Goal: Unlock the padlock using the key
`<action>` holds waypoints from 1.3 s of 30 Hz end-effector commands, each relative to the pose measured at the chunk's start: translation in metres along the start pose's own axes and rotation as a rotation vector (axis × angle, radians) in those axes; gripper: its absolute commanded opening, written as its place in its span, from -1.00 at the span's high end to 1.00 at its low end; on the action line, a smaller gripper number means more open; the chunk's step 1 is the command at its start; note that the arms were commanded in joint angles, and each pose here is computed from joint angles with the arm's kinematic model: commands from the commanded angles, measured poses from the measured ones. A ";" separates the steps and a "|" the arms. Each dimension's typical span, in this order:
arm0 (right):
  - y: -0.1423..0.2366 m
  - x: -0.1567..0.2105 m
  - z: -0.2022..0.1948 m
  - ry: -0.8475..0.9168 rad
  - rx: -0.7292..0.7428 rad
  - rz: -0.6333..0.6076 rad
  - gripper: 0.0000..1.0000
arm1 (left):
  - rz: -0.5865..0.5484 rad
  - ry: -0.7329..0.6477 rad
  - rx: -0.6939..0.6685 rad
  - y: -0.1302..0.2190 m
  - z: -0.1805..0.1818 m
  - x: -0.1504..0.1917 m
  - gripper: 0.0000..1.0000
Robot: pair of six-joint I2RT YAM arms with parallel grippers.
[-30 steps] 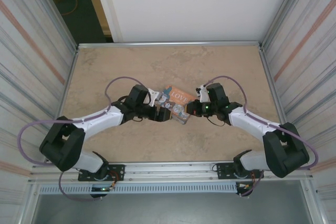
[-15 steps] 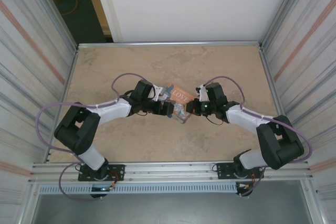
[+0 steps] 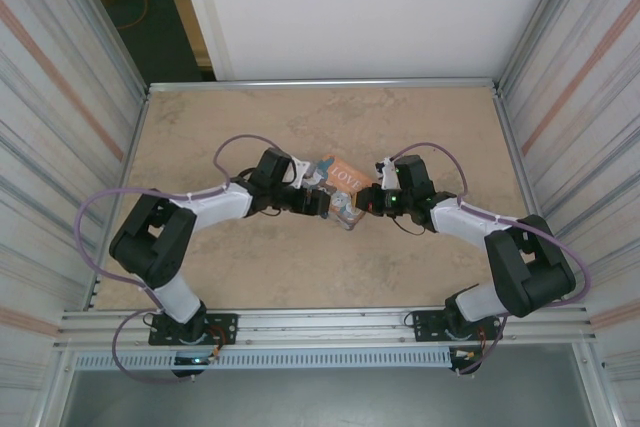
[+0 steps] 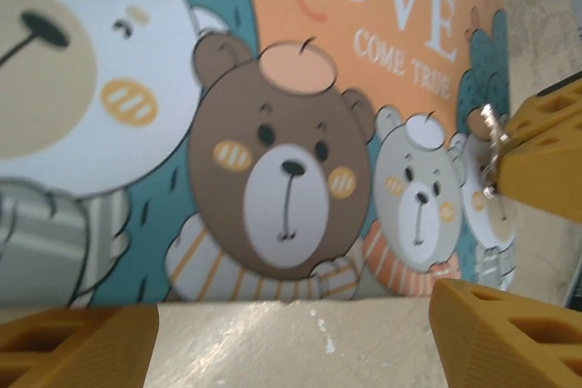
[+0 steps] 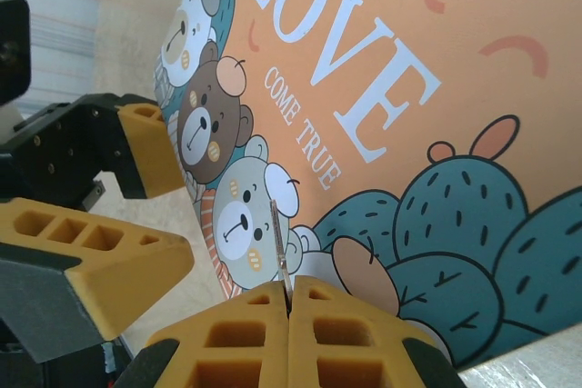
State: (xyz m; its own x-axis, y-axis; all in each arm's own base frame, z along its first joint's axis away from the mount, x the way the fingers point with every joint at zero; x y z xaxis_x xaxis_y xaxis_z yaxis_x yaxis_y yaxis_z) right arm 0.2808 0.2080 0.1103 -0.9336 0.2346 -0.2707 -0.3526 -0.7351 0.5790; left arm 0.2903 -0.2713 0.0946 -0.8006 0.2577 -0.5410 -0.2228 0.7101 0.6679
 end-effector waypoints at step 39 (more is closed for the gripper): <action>0.002 0.004 -0.020 -0.023 0.109 0.008 1.00 | -0.027 -0.235 -0.036 -0.035 -0.004 0.018 -0.10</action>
State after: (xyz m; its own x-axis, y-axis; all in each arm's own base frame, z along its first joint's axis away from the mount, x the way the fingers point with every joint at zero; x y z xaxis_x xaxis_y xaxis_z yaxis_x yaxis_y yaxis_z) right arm 0.2810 0.2074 0.1099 -0.9338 0.2358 -0.2693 -0.3530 -0.7307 0.5843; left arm 0.2743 -0.2842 0.0550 -0.6829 0.3843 -0.6212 -0.2438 0.6818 0.6898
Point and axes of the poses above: each hand's point on the last joint's axis, 136 mm out from that joint toward the fingers, its own y axis back along the fingers, its own z axis along the line the jaws close on, x = y × z, the point moved 3 cm from there along y, back along the fingers, and after that the axes turned 6 degrees about -y, right-handed, at the moved point
